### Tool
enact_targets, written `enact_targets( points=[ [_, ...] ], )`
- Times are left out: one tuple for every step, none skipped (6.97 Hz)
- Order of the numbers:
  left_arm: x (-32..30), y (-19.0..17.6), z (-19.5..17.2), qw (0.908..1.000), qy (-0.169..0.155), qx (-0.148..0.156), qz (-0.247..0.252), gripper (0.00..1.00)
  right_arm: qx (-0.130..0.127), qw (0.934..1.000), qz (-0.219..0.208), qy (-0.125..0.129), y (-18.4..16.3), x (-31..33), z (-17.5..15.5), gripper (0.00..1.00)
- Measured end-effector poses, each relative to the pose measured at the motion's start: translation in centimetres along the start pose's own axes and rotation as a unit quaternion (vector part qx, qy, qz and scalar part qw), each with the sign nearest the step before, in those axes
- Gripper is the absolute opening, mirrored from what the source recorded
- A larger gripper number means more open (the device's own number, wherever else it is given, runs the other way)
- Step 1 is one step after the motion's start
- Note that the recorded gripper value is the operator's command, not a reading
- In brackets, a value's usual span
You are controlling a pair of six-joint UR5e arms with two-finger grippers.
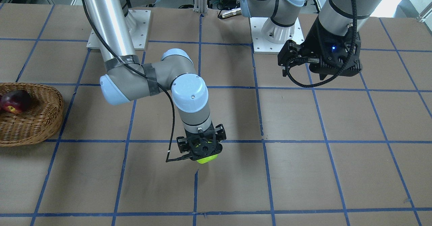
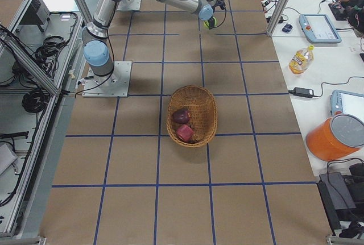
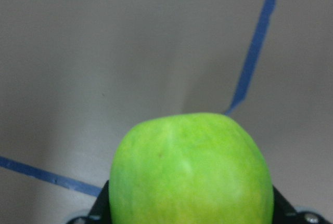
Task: Put all apples into basket
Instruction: 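Carry the green apple into the basket and open the right gripper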
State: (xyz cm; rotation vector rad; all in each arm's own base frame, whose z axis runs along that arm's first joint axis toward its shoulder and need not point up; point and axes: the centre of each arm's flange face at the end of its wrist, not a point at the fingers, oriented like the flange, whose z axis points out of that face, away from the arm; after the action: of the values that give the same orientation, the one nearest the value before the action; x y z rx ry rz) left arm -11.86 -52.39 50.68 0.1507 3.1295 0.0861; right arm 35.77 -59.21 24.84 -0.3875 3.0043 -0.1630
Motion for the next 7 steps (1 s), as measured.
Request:
enact_targets(
  points=[
    [0.0,0.3,0.0,1.0,0.0,0.0,0.0,1.0,-0.006,0.9996,0.026,0.006,0.6,3.9,-3.9,0.66],
    [0.0,0.5,0.0,1.0,0.0,0.0,-0.001,1.0,-0.011,0.9982,0.056,0.018,2.5,9.1,-7.4,0.66],
    [0.0,0.4,0.3,1.0,0.001,-0.001,-0.002,1.0,-0.017,0.9961,0.074,0.045,5.6,15.0,-9.5,0.66],
    [0.2,0.3,0.7,1.0,0.001,0.005,-0.002,1.0,-0.024,0.9948,0.063,0.077,9.2,21.1,-10.2,0.66],
    [0.2,0.1,0.8,0.9999,0.0,0.011,0.0,1.0,-0.026,0.9938,0.044,0.099,12.6,27.3,-10.1,0.66],
    [0.3,0.0,1.1,0.9999,-0.001,0.013,-0.001,1.0,-0.027,0.9924,0.047,0.111,15.9,33.5,-9.9,0.66],
    [0.3,-0.4,1.3,0.9999,-0.001,0.013,-0.001,1.0,-0.021,0.991,0.056,0.12,18.6,38.7,-10.1,0.7]
  ],
)
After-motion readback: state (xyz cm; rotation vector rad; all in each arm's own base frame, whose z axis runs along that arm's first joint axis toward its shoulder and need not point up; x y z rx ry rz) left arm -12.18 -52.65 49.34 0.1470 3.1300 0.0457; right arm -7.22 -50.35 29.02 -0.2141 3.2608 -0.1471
